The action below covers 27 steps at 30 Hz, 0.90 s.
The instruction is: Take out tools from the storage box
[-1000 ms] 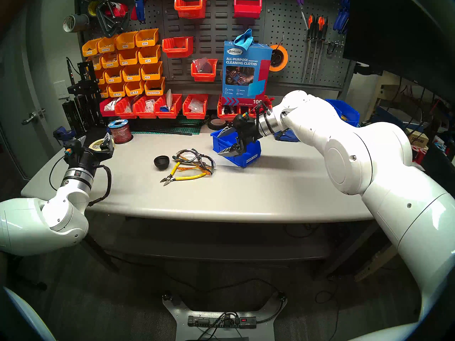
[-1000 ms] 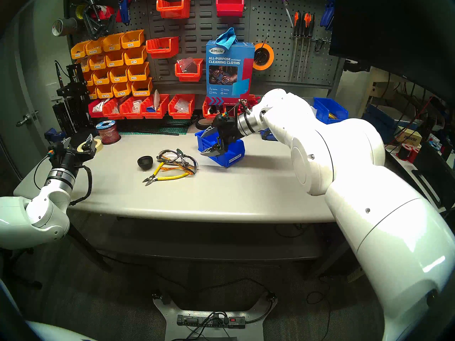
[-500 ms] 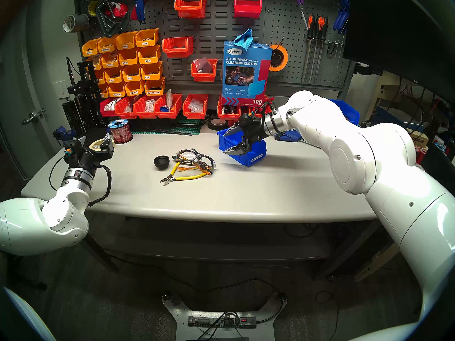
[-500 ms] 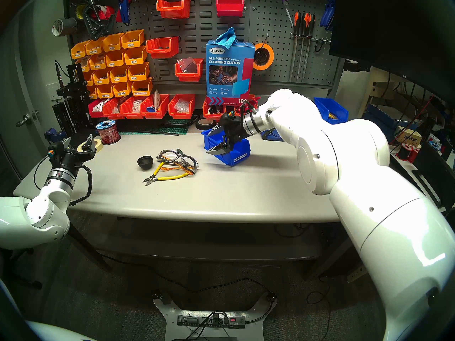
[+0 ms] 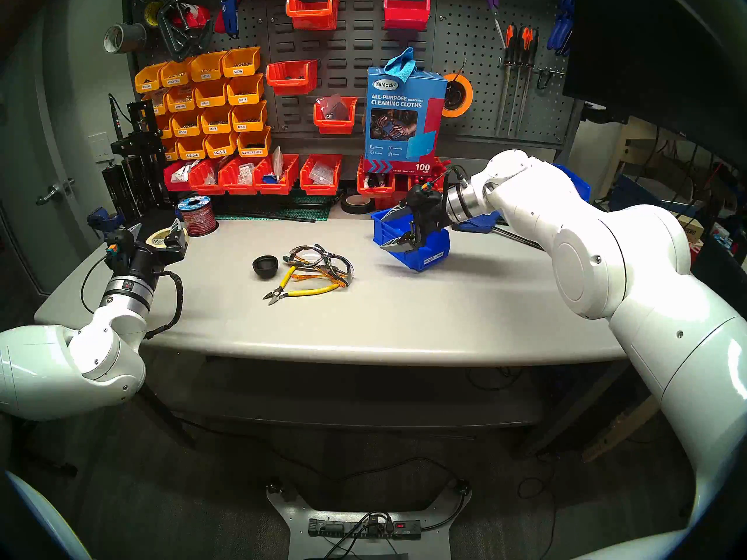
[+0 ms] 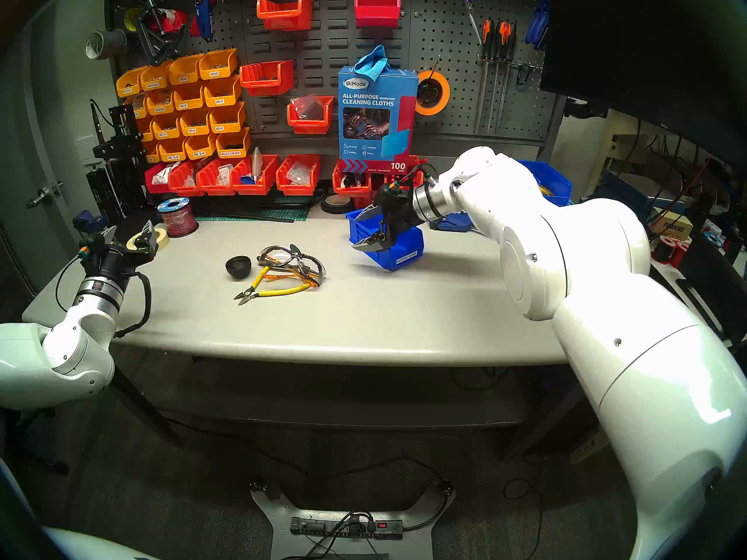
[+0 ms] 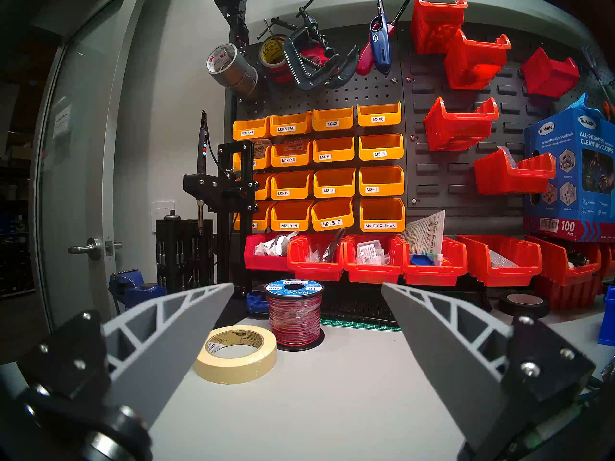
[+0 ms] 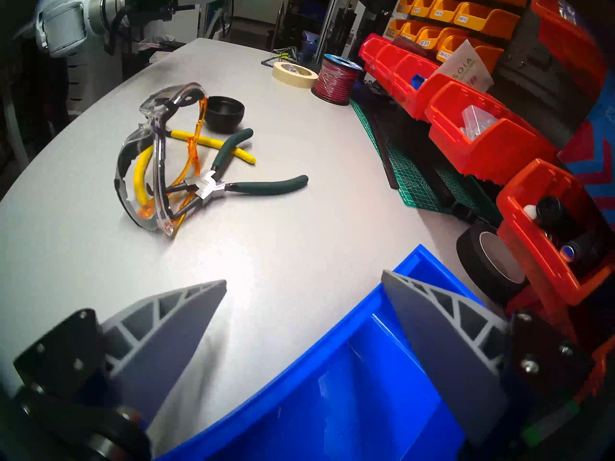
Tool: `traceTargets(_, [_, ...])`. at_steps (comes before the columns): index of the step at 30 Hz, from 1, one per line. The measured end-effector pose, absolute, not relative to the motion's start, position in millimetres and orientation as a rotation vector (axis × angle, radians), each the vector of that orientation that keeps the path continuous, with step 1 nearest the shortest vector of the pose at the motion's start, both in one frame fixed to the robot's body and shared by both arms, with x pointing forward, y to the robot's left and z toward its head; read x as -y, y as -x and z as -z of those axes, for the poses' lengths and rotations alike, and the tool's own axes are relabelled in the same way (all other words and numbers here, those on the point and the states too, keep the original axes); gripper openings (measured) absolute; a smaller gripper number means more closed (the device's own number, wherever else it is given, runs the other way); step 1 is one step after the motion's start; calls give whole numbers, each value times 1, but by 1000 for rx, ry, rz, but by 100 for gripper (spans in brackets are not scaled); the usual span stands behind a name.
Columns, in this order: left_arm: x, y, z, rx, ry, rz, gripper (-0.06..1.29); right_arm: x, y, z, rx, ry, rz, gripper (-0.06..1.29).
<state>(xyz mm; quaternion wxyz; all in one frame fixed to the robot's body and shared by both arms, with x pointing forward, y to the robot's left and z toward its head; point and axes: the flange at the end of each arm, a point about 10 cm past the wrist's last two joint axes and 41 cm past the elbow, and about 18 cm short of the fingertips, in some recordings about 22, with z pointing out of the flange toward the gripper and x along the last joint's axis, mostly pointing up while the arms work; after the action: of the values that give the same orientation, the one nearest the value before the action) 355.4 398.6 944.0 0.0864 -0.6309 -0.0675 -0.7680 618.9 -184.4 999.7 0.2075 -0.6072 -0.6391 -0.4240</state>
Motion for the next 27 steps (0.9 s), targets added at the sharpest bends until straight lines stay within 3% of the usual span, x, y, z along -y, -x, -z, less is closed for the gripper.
traceTargets(27, [-399, -355, -944, 203, 1882, 2287, 121, 254, -622, -1000, 1641, 1894, 1237, 119])
